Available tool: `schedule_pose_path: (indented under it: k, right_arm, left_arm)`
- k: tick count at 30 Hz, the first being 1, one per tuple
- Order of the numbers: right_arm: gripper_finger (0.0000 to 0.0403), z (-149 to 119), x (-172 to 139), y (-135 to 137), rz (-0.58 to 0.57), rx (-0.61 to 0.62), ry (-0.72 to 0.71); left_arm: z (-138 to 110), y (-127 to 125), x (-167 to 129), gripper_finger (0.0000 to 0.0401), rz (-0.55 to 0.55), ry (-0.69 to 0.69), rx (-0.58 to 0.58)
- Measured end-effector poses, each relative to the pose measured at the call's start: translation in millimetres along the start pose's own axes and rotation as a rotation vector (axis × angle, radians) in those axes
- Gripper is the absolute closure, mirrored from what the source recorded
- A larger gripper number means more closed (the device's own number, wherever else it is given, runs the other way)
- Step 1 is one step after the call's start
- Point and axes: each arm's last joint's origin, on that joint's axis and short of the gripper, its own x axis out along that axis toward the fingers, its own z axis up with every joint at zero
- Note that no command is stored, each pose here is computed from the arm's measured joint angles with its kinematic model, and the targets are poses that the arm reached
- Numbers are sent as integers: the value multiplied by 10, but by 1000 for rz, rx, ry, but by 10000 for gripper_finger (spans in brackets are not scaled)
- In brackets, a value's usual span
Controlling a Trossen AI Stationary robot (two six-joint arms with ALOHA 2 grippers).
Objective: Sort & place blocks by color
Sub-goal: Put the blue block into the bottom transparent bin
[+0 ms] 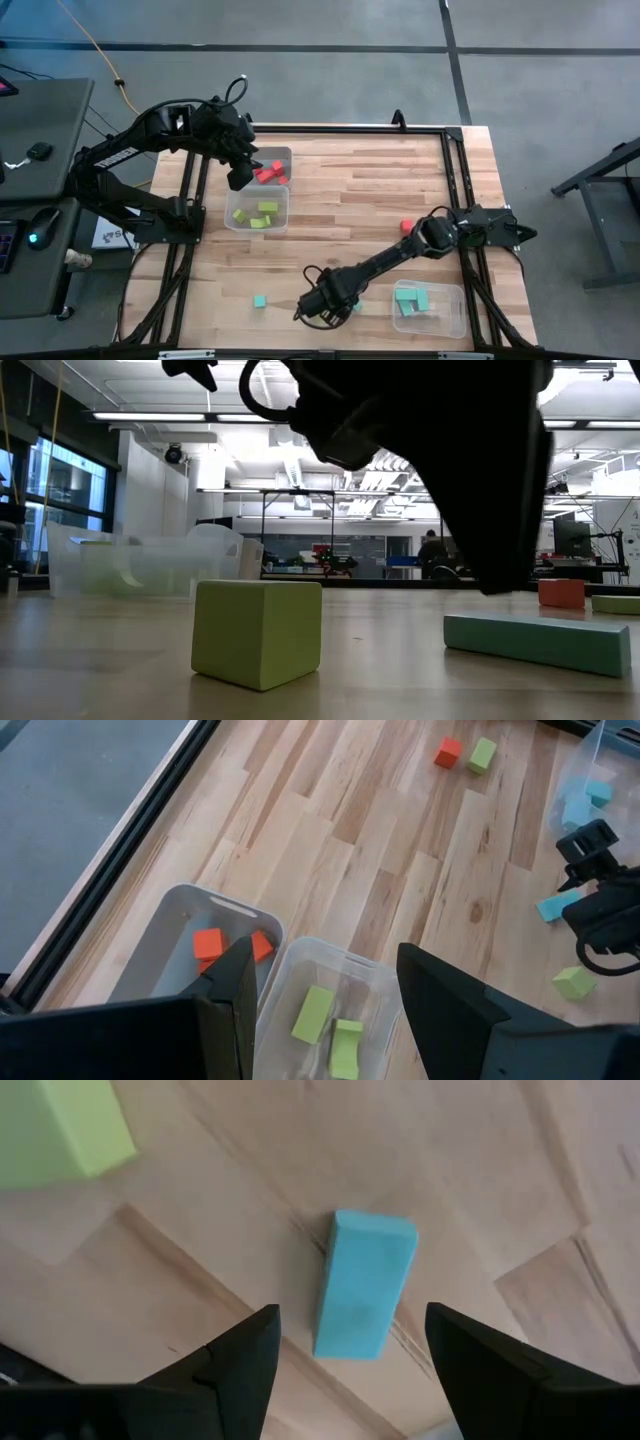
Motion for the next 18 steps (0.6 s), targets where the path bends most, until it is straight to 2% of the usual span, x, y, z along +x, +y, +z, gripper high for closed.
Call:
schedule_pose_path:
  k: [18]
  right_arm:
    - [162, -133, 333, 133, -47, -5, 61]
  left_arm:
    - [-1, -11, 0, 233, -3, 0, -3]
